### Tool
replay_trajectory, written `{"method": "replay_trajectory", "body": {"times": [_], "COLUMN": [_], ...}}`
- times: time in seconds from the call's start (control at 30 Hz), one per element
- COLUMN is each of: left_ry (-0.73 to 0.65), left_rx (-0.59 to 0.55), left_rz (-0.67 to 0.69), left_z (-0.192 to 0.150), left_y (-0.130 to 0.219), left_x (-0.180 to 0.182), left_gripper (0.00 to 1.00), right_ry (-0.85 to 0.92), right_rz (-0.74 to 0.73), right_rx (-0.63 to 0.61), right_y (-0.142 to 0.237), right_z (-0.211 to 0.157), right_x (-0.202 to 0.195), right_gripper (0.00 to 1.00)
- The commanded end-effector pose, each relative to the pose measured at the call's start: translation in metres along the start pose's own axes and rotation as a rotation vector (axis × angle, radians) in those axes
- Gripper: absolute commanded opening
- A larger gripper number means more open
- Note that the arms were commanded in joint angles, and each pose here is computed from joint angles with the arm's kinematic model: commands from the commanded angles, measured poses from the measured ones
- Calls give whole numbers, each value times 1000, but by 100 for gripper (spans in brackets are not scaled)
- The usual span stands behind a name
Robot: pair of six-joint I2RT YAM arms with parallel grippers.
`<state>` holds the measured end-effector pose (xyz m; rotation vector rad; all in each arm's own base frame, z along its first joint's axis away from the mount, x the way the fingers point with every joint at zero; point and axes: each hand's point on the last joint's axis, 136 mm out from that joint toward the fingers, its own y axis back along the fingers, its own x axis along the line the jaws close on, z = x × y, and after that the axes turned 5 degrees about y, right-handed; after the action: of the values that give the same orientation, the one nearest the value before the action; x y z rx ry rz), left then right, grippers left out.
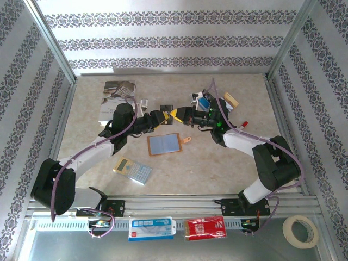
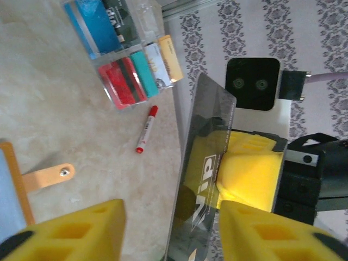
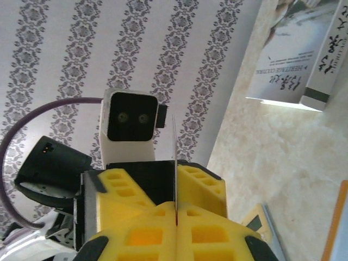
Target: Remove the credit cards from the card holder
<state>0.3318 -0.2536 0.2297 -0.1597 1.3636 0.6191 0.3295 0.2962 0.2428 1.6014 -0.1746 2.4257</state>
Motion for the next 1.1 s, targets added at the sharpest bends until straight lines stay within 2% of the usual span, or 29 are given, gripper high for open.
{"method": "replay_trajectory", "body": {"times": [0.0,0.37,0.53,0.7,1.07], "left_ry": [-47,-49,-33,-3,22], "left_rx": [-17,-32,-37,-62,-76], "left_rz": [-109,-132,-178,-198,-191], "left_z": [11,12,14,19,22], "left_y": [3,10,12,11,7], "left_x": [-33,-34,-42,-44,-37], "left_gripper": [40,20,0,0,0], "right_ry": [42,15,1,-5,-11], "right_rz": [75,87,95,115,152], "right_rx": [-11,-32,-39,-49,-48], "right_y": [2,7,5,-8,-15], "right_z": [11,13,14,14,17], "right_x": [21,18,18,24,29], "right_gripper": [0,0,5,14,14]}}
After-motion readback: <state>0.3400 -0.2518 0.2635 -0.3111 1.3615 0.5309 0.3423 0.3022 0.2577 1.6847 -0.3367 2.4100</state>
